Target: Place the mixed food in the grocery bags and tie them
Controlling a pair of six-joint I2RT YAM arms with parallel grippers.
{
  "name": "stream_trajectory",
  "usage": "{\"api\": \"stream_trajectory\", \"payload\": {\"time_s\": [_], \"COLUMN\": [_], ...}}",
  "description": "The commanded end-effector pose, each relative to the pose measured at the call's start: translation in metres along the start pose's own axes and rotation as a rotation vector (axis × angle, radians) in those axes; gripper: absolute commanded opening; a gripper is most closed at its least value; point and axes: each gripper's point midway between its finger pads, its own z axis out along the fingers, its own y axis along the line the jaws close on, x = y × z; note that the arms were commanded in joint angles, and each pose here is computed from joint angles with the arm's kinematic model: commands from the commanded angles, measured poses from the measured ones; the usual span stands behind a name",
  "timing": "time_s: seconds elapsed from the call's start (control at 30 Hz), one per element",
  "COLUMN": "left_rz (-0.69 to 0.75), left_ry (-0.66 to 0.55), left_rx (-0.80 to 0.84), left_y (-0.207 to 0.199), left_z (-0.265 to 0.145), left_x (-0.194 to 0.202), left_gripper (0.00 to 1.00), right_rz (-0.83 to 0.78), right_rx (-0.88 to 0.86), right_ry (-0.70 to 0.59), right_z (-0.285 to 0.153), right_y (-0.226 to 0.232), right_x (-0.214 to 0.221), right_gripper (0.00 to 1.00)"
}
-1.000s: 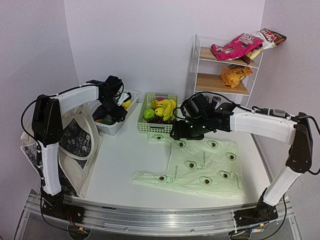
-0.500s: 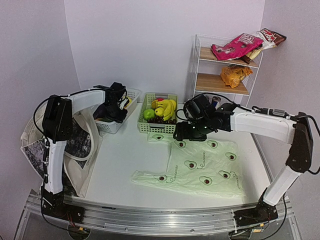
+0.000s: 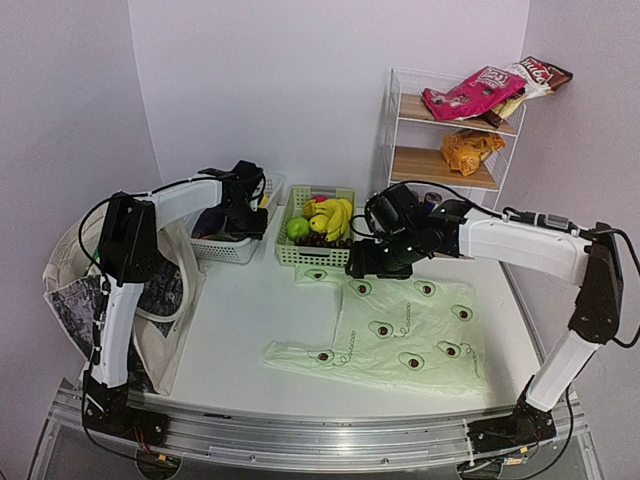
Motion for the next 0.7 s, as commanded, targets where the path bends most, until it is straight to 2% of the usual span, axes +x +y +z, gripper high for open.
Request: {"api": "stream_trajectory", "payload": {"time_s": [0.0, 0.2, 0.37, 0.53, 0.67], "left_rz": [-0.304, -0.517, -0.573, -0.518, -0.461], "left_ry": [0.099, 0.067, 0.088, 0.038, 0.107], "left_rx": [0.218, 0.344, 0.391, 0.406, 0.371], "left_y": [-0.037, -0.05, -0.049, -0.048, -0.044], "left_z": [0.05, 0.063, 0.075, 0.073, 0.07], "left_x": [0.013, -0.01, -0.012, -0.029, -0.005], "left_gripper": [0.02, 0.0, 0.0, 0.0, 0.0], "right_rz": [0.002, 0.041, 0.122, 0.158, 0.153], "right_rx": [-0.012, 0.011, 0.064, 0.08, 0.083], "right_ry": [0.0, 0.02, 0.081, 0.128, 0.142], "right_z": [-0.001, 0.003, 0.02, 0.04, 0.051], "right_y": [0.007, 0.003, -0.009, -0.008, -0.003], "right_x": [-0.013, -0.009, 0.011, 0.017, 0.014], "right_gripper": [0.74, 0.73, 0.72, 0.7, 0.69]}}
